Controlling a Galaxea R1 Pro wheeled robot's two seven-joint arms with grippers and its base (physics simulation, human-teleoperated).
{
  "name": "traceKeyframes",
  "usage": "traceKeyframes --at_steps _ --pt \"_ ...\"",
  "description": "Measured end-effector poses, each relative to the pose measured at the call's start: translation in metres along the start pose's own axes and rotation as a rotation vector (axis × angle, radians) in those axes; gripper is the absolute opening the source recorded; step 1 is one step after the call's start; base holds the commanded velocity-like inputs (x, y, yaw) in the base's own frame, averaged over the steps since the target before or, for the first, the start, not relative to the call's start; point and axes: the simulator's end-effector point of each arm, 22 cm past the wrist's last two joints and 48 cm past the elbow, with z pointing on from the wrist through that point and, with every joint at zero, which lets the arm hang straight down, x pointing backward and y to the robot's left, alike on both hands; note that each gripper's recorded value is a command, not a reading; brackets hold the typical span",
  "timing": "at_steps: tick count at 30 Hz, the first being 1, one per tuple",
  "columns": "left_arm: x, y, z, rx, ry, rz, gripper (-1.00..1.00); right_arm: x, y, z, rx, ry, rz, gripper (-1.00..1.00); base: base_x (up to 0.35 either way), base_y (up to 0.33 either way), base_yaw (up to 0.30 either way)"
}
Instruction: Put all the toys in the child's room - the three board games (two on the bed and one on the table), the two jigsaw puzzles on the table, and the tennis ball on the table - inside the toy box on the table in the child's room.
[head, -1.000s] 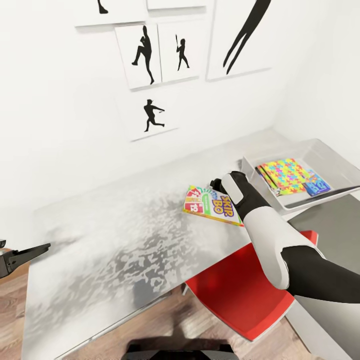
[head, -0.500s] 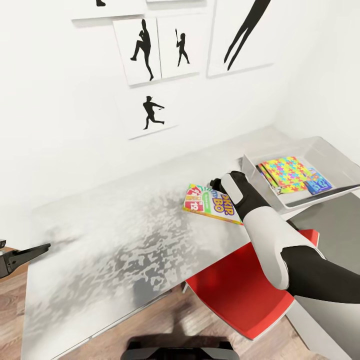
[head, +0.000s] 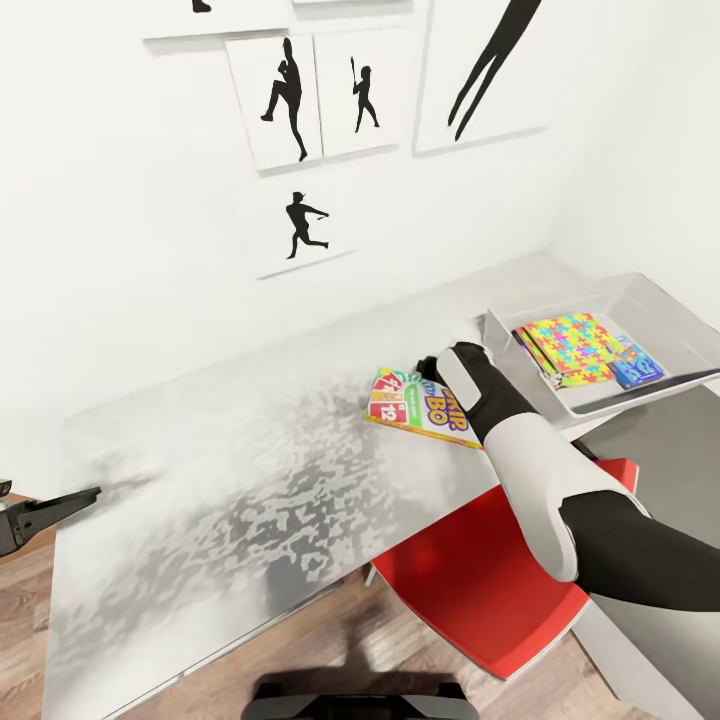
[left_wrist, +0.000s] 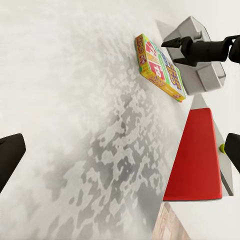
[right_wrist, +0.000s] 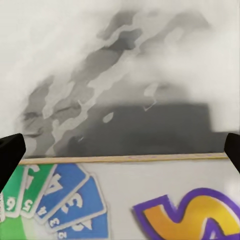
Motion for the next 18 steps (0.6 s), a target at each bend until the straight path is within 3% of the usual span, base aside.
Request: traceKeyframes --at_steps 18 --pt "-0.0015 0.001 -0.002 -0.003 -0.007 -0.003 1.0 -0.0026 -0.0007 -0.0002 0.0 -0.009 0.002 1.0 0.0 0.0 0.0"
